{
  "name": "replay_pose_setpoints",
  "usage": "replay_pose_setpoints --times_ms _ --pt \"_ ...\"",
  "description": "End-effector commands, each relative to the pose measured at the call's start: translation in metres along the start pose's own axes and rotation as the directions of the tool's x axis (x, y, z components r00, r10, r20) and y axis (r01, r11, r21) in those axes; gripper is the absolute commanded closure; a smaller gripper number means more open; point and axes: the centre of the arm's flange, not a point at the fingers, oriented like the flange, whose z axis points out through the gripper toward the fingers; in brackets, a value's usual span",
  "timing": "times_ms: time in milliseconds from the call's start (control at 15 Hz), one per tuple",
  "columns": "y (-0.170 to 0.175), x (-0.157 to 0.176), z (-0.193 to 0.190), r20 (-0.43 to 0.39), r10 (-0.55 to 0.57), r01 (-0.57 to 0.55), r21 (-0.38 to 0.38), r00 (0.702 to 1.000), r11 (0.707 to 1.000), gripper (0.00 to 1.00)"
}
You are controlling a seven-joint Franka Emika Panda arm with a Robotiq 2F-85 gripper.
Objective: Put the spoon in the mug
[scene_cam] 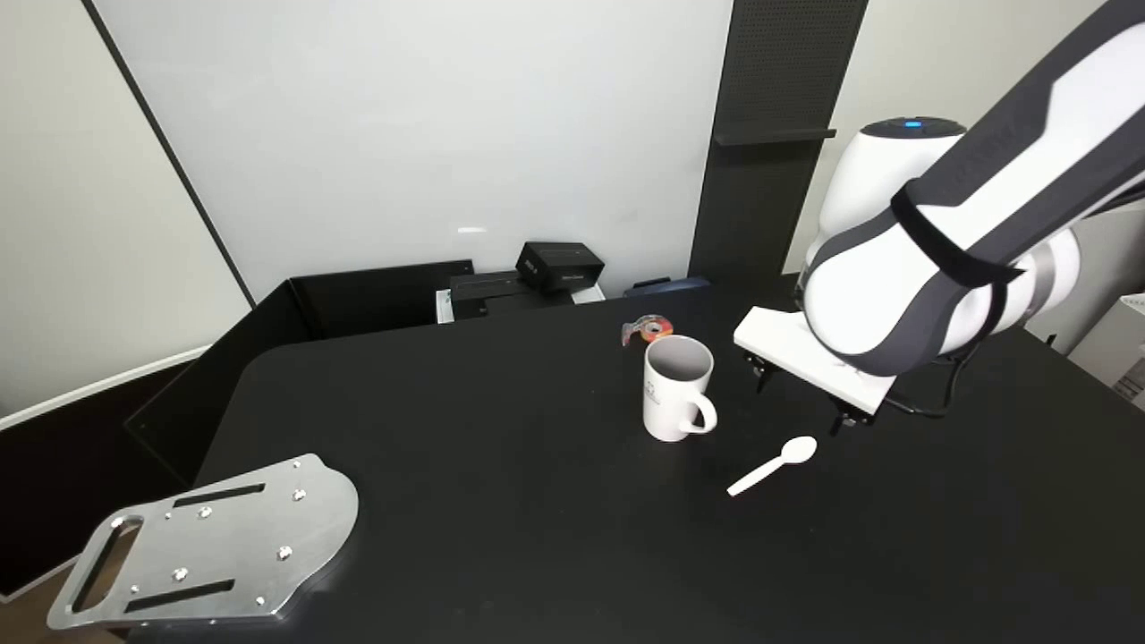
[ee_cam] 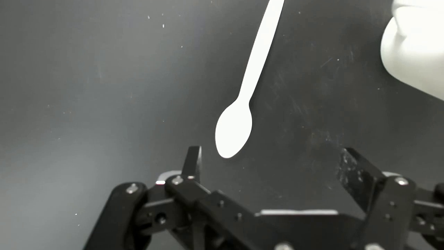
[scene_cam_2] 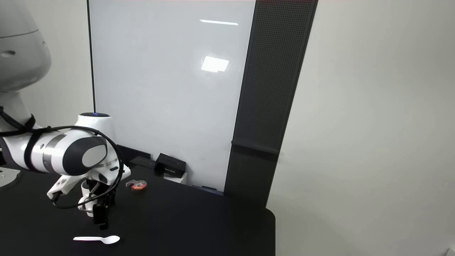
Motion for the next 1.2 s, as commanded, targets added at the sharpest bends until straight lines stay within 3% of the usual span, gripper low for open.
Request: replay_pose_setpoints --times_ms 0,1133 --pt "-0.016 -0.005 0.019 0.0 0.024 -0.024 -0.006 1.0 1.0 0.0" --pt "-0.019 -0.035 0.067 -0.006 0.112 -0.112 -0.05 0.994 0.992 0.0"
